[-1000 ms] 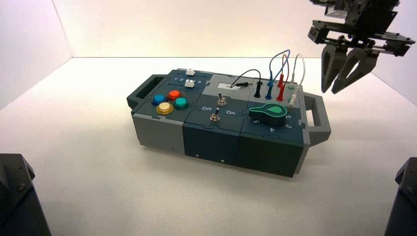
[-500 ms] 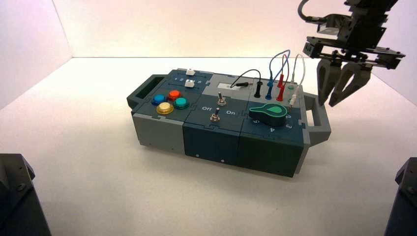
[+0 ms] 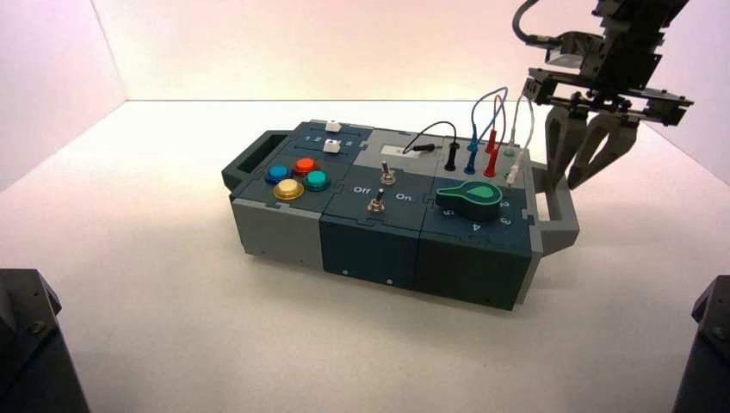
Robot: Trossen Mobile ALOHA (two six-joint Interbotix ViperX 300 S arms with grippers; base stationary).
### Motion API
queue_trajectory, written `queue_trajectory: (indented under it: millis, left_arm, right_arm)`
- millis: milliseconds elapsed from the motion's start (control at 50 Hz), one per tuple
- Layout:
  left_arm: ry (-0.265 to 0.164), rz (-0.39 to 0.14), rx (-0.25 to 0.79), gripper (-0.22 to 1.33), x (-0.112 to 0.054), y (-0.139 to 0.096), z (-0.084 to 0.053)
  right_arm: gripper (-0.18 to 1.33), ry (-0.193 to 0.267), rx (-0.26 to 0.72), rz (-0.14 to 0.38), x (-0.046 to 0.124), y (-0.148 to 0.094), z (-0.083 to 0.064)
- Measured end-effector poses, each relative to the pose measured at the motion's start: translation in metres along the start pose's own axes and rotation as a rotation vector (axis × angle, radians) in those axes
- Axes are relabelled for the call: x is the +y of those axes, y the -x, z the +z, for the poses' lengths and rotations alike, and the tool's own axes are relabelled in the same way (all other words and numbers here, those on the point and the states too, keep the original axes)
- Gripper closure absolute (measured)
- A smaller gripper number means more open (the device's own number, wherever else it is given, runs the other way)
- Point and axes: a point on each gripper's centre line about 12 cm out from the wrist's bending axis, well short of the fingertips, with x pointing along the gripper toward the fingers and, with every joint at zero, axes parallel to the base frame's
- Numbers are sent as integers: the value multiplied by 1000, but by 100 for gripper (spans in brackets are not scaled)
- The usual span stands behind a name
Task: Flip the bottom switch off with the left gripper.
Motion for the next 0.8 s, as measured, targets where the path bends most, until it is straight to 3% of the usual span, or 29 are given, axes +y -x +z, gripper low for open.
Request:
queue_trajectory:
  millis: [380, 800]
  left_arm:
    - [3, 0, 18, 128, 0, -4, -1]
    - [12, 3, 87, 128, 3, -21, -6]
  right_arm:
    - [57, -2, 13, 0, 0, -5, 7]
    - [57, 36, -19, 2, 4, -1, 29]
